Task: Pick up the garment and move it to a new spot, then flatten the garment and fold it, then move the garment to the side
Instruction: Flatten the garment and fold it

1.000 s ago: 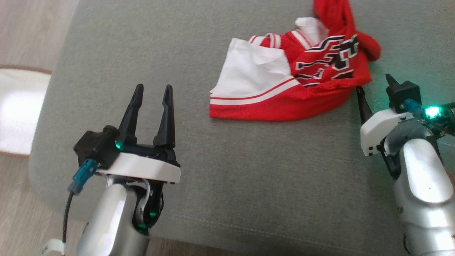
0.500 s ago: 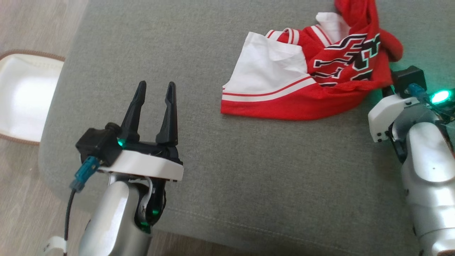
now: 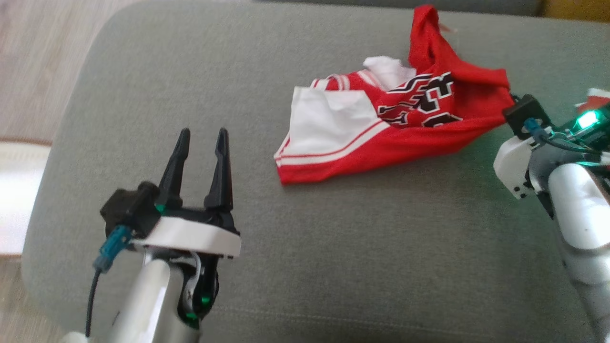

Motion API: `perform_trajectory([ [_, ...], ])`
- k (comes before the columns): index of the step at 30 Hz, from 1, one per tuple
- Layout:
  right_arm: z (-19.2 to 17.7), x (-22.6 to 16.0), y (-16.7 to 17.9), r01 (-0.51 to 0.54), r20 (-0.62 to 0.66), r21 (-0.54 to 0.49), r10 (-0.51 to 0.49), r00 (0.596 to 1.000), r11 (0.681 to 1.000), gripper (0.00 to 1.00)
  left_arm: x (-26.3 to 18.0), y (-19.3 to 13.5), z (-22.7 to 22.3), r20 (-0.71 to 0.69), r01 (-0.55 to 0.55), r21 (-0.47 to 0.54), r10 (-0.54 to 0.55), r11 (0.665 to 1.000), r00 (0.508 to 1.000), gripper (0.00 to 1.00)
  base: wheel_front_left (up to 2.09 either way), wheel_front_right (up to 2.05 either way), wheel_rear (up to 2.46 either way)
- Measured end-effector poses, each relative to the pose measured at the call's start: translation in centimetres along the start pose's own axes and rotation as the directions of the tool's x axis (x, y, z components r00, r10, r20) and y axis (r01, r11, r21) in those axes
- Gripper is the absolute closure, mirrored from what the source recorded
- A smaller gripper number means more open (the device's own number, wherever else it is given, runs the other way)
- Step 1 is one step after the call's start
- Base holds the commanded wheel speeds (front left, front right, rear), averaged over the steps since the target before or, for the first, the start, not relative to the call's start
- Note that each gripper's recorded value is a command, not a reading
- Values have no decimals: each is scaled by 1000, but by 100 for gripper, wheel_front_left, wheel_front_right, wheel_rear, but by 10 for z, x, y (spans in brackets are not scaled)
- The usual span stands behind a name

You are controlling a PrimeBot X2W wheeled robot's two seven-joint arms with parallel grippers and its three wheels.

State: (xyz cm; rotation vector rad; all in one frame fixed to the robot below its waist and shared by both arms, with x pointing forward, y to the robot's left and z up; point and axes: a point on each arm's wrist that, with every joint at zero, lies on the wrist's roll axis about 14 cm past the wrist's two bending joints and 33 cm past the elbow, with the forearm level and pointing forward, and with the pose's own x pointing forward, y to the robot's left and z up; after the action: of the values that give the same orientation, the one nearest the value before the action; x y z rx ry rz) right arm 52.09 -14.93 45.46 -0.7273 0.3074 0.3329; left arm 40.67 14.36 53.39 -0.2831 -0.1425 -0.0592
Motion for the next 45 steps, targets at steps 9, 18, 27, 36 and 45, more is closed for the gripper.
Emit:
perform_trajectory([
  [9, -52, -64, -44, 7, -244, -156, -46, 969, 988, 100, -10, -25, 10, 24, 49, -27, -49, 998, 999, 0, 0, 0, 0],
  [18, -77, -129, -15, -151, -379, -128, 93, 921, 980, 100, -17, -41, 8, 20, 88, -39, -88, 995, 996, 0, 0, 0, 0],
  [27, -96, -155, 15, -217, -409, -3, 197, 891, 976, 0, -16, -48, 9, 23, 109, -41, -108, 993, 994, 0, 0, 0, 0],
  [36, -78, -160, -33, 34, -317, 169, 22, 948, 985, 0, -13, -55, 6, 18, 136, -37, -135, 990, 991, 0, 0, 0, 0],
  [45, -25, -150, -22, 173, -24, 546, -192, 981, 819, 0, -4, -76, -16, -39, 224, -39, -226, 974, 973, 0, 0, 0, 0],
])
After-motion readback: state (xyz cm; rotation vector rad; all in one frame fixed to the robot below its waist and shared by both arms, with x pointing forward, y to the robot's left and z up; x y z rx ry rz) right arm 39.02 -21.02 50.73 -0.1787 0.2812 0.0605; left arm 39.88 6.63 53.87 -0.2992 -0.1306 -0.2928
